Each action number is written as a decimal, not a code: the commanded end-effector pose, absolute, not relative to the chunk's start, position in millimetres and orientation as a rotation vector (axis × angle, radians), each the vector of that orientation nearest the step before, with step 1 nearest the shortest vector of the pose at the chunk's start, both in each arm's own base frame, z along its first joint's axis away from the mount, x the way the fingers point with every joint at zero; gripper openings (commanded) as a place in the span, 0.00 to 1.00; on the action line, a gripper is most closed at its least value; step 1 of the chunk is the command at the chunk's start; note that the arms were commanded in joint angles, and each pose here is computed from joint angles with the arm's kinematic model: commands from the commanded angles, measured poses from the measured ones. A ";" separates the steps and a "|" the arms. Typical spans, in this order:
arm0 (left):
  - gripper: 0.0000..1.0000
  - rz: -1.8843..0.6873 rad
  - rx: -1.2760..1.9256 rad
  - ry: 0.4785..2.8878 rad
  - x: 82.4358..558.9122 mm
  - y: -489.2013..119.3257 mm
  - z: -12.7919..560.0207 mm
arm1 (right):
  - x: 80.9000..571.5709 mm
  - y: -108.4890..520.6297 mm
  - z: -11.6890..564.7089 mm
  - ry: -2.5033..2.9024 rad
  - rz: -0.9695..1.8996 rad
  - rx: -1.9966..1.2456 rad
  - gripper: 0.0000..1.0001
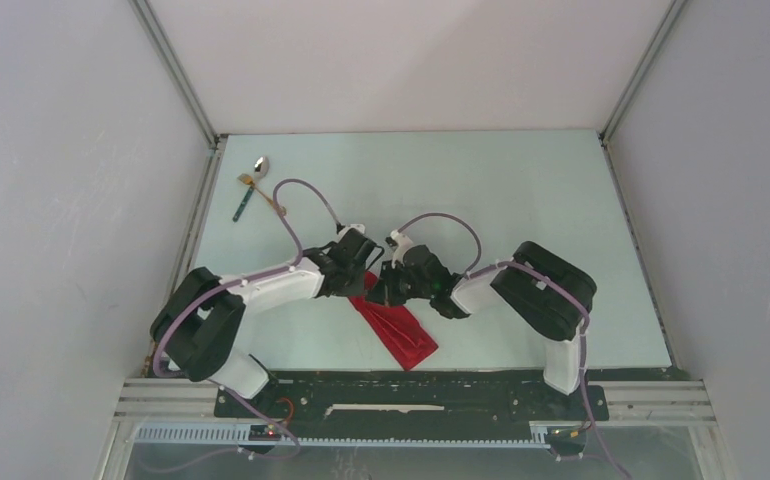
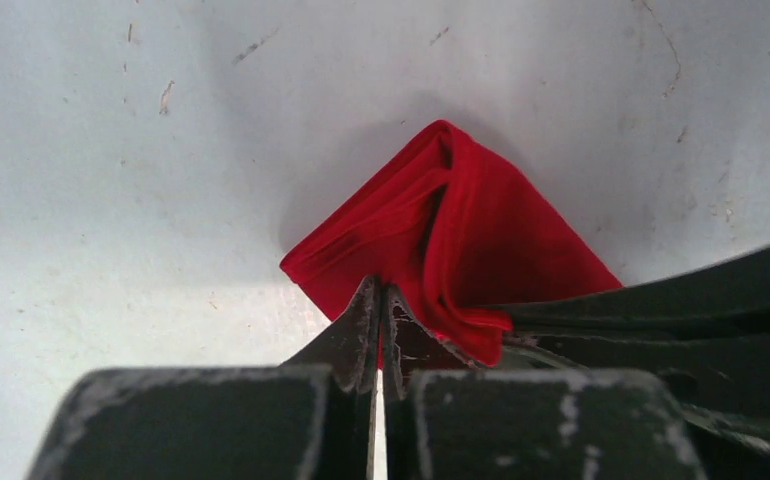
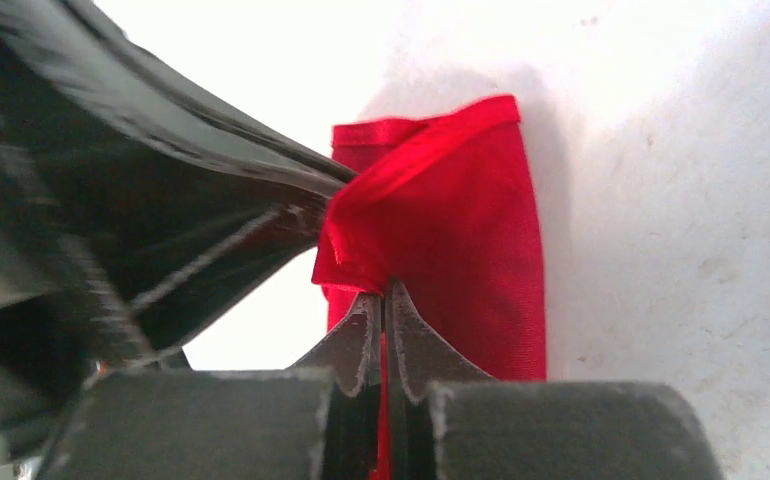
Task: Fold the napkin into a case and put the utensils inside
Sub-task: Stuff the top corner of the smaller-rectangle-folded napkin into the folded napkin.
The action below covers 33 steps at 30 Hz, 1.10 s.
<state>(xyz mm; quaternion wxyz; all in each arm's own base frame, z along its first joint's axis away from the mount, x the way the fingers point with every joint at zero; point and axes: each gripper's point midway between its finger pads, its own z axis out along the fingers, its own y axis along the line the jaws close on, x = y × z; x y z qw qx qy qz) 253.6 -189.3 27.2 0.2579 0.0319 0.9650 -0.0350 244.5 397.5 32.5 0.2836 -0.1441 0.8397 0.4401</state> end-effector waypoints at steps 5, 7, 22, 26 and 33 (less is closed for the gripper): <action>0.00 -0.290 0.043 2.535 264.6 -202.2 46.2 | 234.0 398.1 24.7 2.290 1.254 -0.374 0.03; 0.00 -0.287 0.029 2.531 264.3 -199.9 46.4 | 235.4 394.5 31.6 2.292 1.263 -0.375 0.15; 0.00 -0.312 -0.006 2.555 256.5 -197.4 38.2 | 241.6 388.7 77.5 2.173 1.321 -0.470 0.40; 0.00 -0.324 -0.005 2.557 256.8 -199.4 38.7 | 251.8 389.1 79.1 2.176 1.281 -0.489 0.46; 0.00 -0.326 -0.004 2.550 257.5 -199.8 40.3 | 259.8 396.8 73.6 2.192 1.287 -0.496 0.44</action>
